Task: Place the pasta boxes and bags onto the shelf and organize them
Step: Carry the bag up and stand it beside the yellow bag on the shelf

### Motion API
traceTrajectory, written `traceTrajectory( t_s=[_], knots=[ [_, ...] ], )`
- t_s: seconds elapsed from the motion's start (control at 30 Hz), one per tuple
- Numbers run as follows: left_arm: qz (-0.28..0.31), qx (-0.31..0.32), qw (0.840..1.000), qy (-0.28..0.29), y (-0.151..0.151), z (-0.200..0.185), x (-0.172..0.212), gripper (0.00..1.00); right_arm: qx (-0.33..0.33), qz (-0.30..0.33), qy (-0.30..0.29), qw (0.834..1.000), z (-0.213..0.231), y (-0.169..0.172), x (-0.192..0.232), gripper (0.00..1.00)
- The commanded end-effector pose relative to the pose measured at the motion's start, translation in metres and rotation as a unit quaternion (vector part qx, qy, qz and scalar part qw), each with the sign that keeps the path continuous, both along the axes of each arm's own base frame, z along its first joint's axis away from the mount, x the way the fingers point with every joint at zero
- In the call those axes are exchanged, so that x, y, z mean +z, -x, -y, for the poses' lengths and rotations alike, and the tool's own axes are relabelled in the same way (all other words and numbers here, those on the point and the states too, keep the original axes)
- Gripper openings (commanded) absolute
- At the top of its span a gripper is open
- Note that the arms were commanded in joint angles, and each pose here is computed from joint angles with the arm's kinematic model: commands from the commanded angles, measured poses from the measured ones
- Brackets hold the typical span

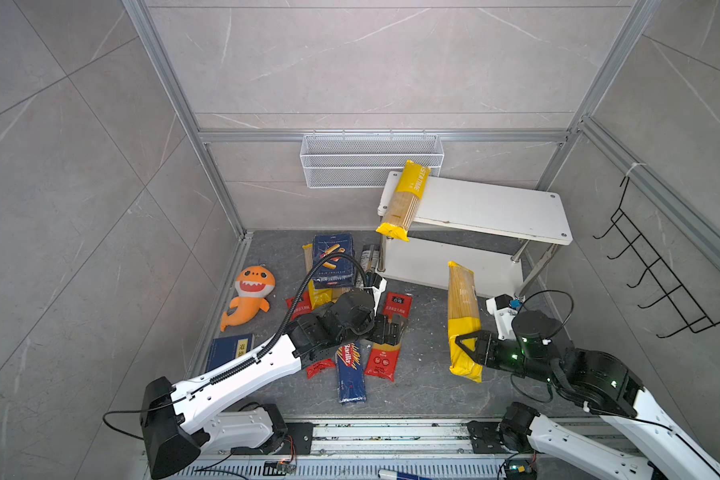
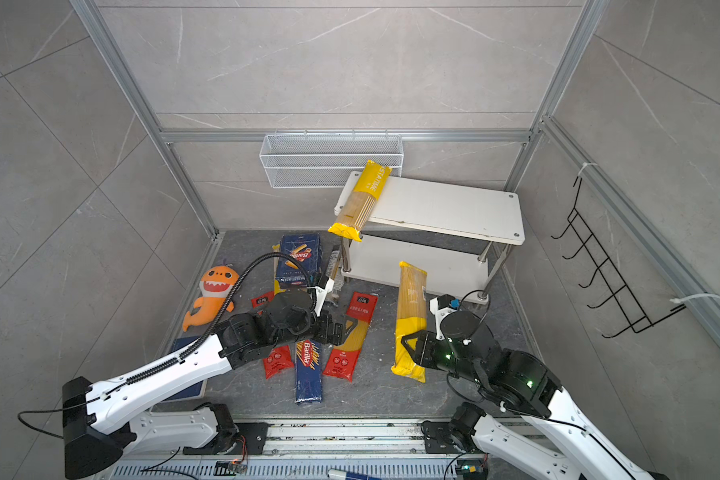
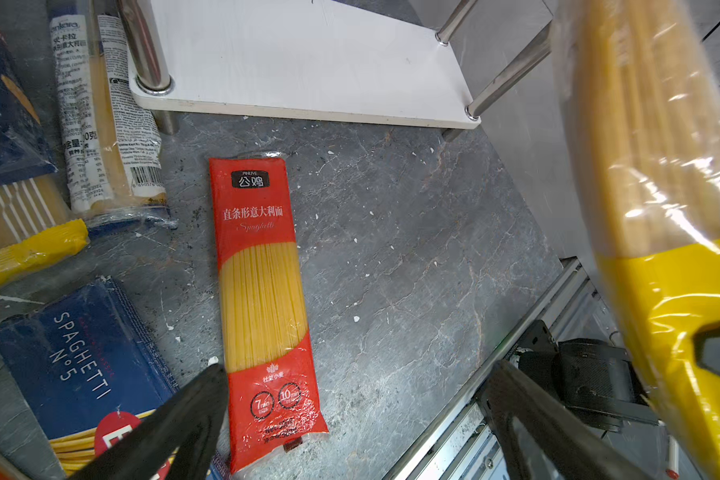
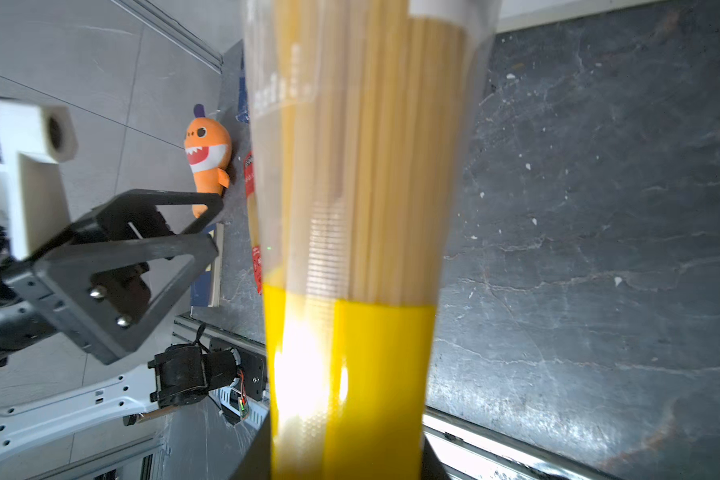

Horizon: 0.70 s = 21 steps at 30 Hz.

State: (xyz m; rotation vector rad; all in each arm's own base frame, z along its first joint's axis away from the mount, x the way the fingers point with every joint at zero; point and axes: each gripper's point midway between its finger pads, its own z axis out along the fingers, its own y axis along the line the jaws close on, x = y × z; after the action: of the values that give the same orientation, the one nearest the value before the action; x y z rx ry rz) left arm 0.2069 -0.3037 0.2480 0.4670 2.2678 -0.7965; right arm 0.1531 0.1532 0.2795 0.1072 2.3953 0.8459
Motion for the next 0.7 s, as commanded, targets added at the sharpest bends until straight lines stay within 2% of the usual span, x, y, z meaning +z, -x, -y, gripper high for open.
traceTrajectory(
  t_s=[0.0, 0.27, 0.43, 0.57, 0.67],
  knots=[
    [0.038, 0.003, 0.999, 0.016, 0.0, -0.009, 0.035, 1.0, 0.008, 0.08, -0.019, 0.997, -0.008, -0.016, 0.054, 0.05],
    [0.069, 0.007, 0.998, -0.006, 0.002, -0.028, 0.048, 1.0, -0.013, 0.156, 0.013, 0.988, -0.019, -0.054, 0.123, 0.05],
    [0.054, 0.022, 0.998, -0.02, -0.007, -0.043, 0.042, 1.0, -0.033, 0.192, 0.051, 0.98, -0.032, -0.09, 0.16, 0.05],
    [0.038, 0.043, 0.998, 0.015, -0.019, -0.06, 0.043, 1.0, -0.051, 0.196, 0.055, 0.978, -0.042, -0.131, 0.181, 0.05],
    [0.037, 0.058, 0.998, 0.014, -0.026, -0.073, 0.043, 1.0, -0.072, 0.187, 0.037, 0.979, -0.037, -0.169, 0.188, 0.05]
  ],
)
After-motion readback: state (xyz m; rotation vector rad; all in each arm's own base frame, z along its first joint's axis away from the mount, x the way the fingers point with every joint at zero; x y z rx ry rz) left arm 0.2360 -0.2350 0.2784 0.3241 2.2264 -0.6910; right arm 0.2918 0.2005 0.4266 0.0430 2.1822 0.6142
